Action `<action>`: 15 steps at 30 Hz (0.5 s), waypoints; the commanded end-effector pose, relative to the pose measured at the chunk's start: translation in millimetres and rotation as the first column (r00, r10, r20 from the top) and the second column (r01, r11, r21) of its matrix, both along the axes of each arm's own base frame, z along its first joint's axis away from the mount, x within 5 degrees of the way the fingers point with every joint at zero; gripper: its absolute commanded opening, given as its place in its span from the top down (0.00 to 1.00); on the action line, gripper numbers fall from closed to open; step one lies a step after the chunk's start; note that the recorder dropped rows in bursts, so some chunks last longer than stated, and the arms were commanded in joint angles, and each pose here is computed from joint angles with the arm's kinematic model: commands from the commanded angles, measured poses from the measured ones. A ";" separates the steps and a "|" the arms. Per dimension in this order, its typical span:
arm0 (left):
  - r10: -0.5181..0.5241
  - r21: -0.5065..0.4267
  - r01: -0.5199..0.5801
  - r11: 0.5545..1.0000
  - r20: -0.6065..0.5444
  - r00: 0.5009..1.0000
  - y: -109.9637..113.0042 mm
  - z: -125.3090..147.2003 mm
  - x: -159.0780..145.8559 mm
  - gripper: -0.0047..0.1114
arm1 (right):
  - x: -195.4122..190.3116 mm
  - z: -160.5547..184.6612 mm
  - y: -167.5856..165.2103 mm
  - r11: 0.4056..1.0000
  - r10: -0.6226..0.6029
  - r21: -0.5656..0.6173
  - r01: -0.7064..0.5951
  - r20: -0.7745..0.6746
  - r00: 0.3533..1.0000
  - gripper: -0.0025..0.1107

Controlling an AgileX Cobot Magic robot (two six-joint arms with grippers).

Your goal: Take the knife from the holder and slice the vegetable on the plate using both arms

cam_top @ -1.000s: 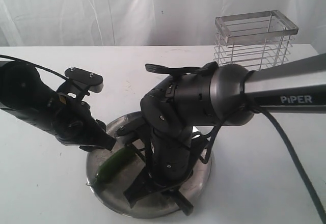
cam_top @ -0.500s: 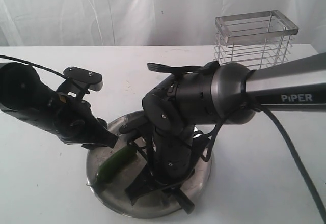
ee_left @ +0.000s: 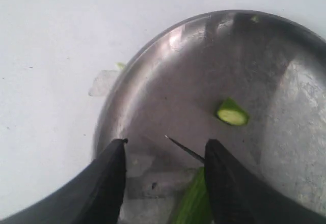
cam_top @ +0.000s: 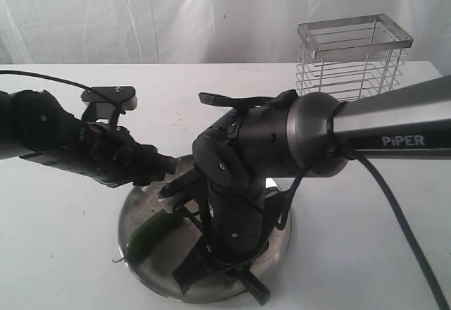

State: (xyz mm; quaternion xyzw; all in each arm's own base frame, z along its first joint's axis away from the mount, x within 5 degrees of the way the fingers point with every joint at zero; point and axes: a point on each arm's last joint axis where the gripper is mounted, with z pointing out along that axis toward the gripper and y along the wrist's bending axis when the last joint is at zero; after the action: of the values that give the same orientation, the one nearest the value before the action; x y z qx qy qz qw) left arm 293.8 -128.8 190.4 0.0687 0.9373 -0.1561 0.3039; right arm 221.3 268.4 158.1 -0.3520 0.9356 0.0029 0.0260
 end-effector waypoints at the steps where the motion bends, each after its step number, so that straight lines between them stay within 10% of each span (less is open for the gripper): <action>1: 0.046 -0.018 -0.046 0.999 0.015 0.999 16.5 13.7 1.9 0.51 | -0.1 1.2 0.7 1.000 0.023 0.007 -0.023 0.006 1.000 0.98; 15: 0.063 -0.009 -0.063 0.998 0.009 0.998 34.1 21.1 1.8 0.51 | 0.9 3.6 -0.2 0.999 0.034 0.003 -0.034 0.023 0.999 0.98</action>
State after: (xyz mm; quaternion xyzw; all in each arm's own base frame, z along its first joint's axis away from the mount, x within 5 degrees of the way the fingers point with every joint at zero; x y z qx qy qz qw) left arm 296.6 -94.9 208.1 0.0352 0.9375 -0.1477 0.3130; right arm 221.8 268.3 157.8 -0.3587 0.9330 0.0008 0.0275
